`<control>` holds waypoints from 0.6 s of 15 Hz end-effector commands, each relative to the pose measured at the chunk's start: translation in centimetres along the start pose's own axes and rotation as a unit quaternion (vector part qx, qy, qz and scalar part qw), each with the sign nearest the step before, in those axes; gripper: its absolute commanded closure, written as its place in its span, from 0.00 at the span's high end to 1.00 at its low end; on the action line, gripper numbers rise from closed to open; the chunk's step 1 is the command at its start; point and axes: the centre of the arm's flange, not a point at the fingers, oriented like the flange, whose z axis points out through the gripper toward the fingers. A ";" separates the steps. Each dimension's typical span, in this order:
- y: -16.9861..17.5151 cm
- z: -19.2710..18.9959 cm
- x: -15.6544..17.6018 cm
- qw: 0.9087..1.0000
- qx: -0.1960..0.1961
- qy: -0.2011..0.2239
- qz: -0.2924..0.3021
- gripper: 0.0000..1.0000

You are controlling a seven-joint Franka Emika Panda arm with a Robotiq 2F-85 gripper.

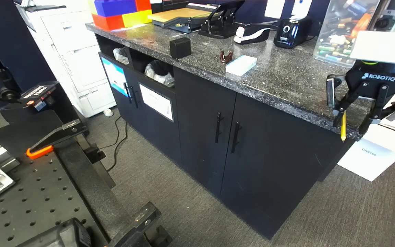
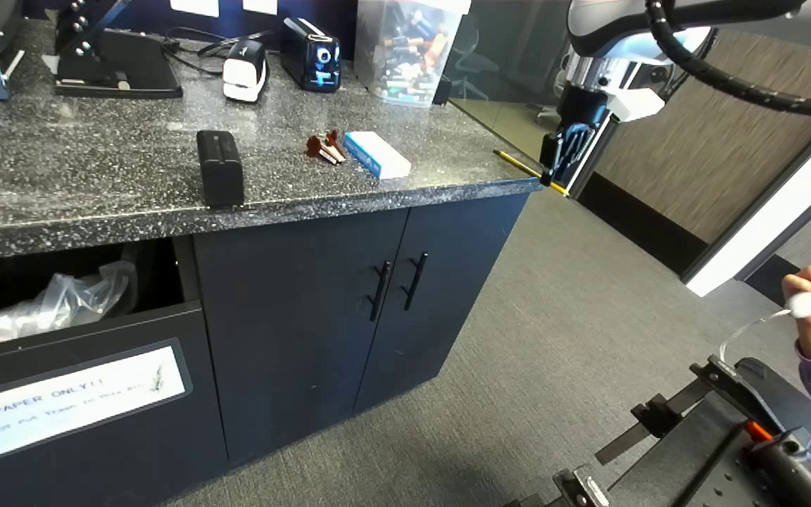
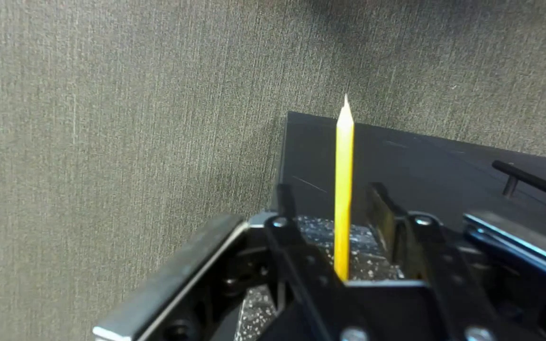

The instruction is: Move the pencil slightly to the right

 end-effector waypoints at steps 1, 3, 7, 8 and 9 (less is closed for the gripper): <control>3.9 -0.2 6.2 0.999 0.016 -0.029 0.020 0.77; 4.5 -0.4 5.4 0.997 0.040 -0.049 0.040 0.92; 7.5 -2.4 -0.1 0.983 0.101 -0.143 0.052 1.00; 8.6 -2.8 -2.5 0.979 0.114 -0.164 0.039 1.00; 2.7 -1.3 -5.7 0.986 0.081 -0.133 0.050 1.00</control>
